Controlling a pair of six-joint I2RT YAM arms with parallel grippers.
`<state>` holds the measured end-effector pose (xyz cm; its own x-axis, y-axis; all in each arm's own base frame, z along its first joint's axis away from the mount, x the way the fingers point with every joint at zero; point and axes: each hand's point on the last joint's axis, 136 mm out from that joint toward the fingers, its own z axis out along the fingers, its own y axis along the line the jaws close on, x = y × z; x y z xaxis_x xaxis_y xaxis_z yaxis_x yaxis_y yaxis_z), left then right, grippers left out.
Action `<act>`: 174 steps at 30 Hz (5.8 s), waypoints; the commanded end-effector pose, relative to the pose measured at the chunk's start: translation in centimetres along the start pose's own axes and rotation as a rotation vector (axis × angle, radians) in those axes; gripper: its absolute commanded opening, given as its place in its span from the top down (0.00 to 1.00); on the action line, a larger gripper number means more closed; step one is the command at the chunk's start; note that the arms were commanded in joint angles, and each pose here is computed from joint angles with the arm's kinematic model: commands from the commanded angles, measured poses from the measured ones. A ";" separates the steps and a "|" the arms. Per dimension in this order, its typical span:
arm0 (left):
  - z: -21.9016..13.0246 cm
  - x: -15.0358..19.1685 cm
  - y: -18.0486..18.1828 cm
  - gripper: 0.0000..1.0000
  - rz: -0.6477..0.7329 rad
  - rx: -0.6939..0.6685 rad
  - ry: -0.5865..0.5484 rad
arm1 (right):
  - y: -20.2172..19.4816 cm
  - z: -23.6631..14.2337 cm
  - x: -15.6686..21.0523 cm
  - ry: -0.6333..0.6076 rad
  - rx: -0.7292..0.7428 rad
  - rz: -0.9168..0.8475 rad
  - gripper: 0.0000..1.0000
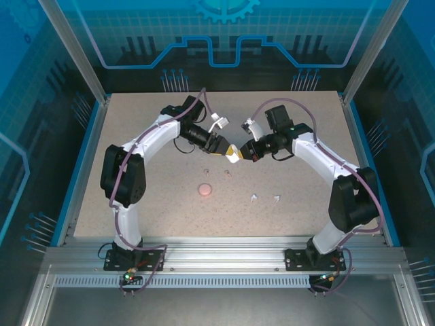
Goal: Insert the wireless bluetooth earbuds into the charging case
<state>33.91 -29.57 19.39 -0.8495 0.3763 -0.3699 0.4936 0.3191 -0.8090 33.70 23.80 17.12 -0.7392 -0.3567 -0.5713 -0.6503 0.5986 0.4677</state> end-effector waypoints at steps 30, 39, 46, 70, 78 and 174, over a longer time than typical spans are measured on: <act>1.1 0.7 -0.6 0.70 0.001 0.089 0.041 | 1.1 0.1 -1.1 0.011 -0.011 -0.038 1.00; 1.2 1.1 -0.5 1.00 -0.003 0.095 0.042 | 0.2 -0.8 -2.3 -0.030 0.054 -0.018 0.94; 0.1 0.7 -0.9 1.00 0.056 0.039 -0.059 | 0.1 -5.7 -3.4 -0.143 0.119 0.077 0.38; -8.8 -0.1 -7.1 1.00 0.680 -0.513 -0.966 | -1.7 -1.7 14.8 0.125 0.677 0.875 0.25; -12.5 -0.6 -9.3 1.00 0.707 -0.599 -1.174 | -2.2 1.7 16.7 0.177 0.789 0.986 0.29; -10.2 -0.6 -9.5 1.00 0.676 -0.549 -1.102 | -3.6 5.1 19.9 0.252 0.842 1.004 0.59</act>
<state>31.86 -23.45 30.57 -0.0347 -0.1787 -0.9833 0.6314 0.7588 -0.1602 24.35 18.34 1.24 -0.8886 0.4480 -0.0987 0.4465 0.8940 0.0378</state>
